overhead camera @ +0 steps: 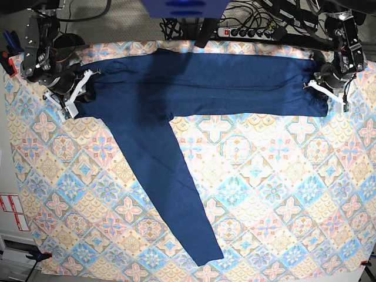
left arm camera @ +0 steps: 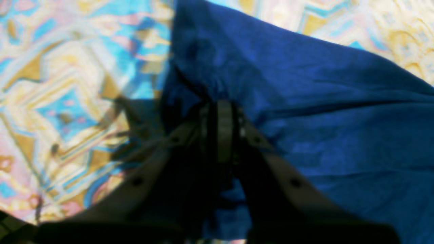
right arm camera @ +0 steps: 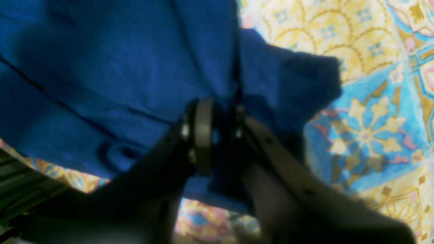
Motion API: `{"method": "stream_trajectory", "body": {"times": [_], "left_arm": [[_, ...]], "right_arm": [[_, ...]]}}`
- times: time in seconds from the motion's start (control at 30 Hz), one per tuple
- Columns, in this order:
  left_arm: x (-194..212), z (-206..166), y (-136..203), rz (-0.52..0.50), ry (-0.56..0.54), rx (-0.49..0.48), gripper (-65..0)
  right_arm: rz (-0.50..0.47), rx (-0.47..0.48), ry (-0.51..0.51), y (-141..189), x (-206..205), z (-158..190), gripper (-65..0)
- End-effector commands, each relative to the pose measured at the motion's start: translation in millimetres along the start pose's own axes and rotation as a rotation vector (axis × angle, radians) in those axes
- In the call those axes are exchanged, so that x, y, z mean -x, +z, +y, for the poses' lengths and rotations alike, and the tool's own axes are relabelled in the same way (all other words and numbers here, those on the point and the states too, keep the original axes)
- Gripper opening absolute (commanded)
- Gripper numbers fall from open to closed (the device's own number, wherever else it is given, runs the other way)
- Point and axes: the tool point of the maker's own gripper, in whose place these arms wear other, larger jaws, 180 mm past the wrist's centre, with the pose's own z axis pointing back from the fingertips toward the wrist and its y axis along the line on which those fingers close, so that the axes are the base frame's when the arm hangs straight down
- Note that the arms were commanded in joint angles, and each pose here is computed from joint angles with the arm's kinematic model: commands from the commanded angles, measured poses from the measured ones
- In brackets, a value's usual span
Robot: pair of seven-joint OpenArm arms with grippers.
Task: Fold the T-shirt properly
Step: 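Release the folded edges and reposition the right gripper on the sleeve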
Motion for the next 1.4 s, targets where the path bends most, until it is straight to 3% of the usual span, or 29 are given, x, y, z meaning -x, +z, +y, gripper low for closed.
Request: {"method": "stream_trajectory", "body": {"times": [0.0,0.17,0.33,0.53,0.67,0.83,1.13,1.37], "left_arm": [[-9.5,5.1,5.1,-0.028,-0.012,-0.007,-59.3],[-9.1,13.3,9.1,-0.024,-0.020,-0.021,-49.4],[-22.7,32.9,20.7,-0.102,0.098,-0.051,-43.0],[-46.5,11.4,28.4,-0.190,0.206,0.070,-42.5],[-57.0,10.5,35.6,-0.242,0.303,0.126,-42.5],[-58.2,10.4,44.0,-0.275,0.431,0.185,-42.5],[-43.0,6.0,42.2,-0.228,0.481,0.199,-42.5],[-41.4,5.2,41.9,-0.225,0.484,0.200,-42.5]], "right_arm": [[-0.039,0.010,0.016,5.6,-12.5,-5.6,-53.7],[-0.043,0.014,0.017,5.6,-14.9,-6.6,-52.2],[-0.098,0.020,0.038,2.9,-42.0,-10.6,-52.2],[-0.218,-0.020,0.125,-10.1,-114.8,1.0,-52.0],[-0.224,-0.072,0.163,-32.8,-147.1,11.2,-48.5],[-0.144,-0.110,0.121,-73.2,-159.1,0.5,-40.0],[-0.130,-0.195,0.090,-120.8,-186.0,20.8,-39.8],[-0.192,-0.203,0.034,-135.7,-182.8,17.0,-39.8]]}}
